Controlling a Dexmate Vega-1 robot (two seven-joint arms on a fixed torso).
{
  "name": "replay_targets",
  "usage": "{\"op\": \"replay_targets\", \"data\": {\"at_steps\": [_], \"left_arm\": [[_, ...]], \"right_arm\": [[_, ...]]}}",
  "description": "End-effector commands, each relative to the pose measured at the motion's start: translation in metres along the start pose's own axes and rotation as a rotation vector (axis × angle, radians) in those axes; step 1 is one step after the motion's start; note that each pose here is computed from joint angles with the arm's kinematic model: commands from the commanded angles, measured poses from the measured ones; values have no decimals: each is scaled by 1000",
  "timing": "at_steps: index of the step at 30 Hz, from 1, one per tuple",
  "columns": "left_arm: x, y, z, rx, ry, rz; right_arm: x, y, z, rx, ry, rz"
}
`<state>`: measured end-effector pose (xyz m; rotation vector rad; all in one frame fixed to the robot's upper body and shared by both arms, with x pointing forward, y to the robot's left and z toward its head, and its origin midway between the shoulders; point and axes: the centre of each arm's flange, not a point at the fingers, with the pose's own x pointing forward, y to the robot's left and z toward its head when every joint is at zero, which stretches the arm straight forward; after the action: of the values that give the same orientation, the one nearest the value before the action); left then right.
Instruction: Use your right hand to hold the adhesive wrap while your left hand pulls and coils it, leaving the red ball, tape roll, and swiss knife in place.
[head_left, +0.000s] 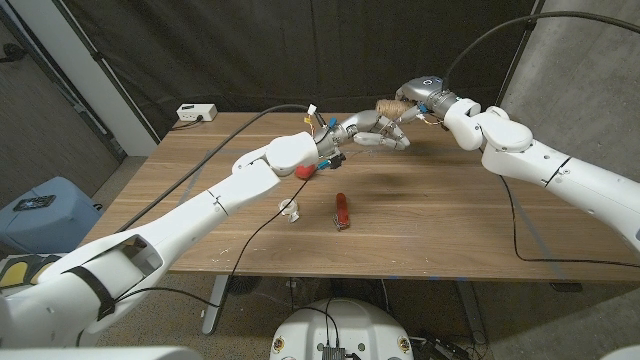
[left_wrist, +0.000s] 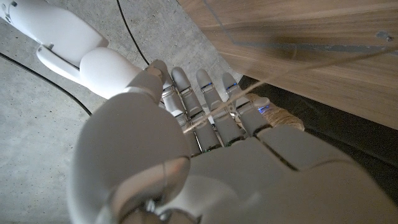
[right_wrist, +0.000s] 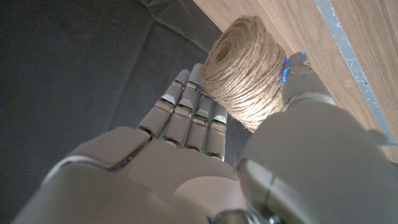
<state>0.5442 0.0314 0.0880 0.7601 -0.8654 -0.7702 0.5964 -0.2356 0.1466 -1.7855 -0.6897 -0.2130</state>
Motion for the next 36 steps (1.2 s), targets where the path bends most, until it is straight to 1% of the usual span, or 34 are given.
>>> {"op": "replay_targets", "data": {"at_steps": [1,6,11,18,29,32,36], "left_arm": [[5,10,8,-20,-25,2],[10,13,13,-13,-38,10],[13,15,17,-16,-50,5],[17,19,19,-25,-59,3],[20,28,21,-36,-72,17],[21,30,21,-36,-79,17],[20,31,21,-35,-84,18]], "right_arm": [[-3,12,-1,2,-5,22],[-6,16,1,2,-11,27],[-8,21,1,1,-10,36],[-12,25,4,6,-16,38],[-13,29,11,3,-34,42],[-13,30,12,17,-40,44],[-13,32,12,15,-38,48]]}}
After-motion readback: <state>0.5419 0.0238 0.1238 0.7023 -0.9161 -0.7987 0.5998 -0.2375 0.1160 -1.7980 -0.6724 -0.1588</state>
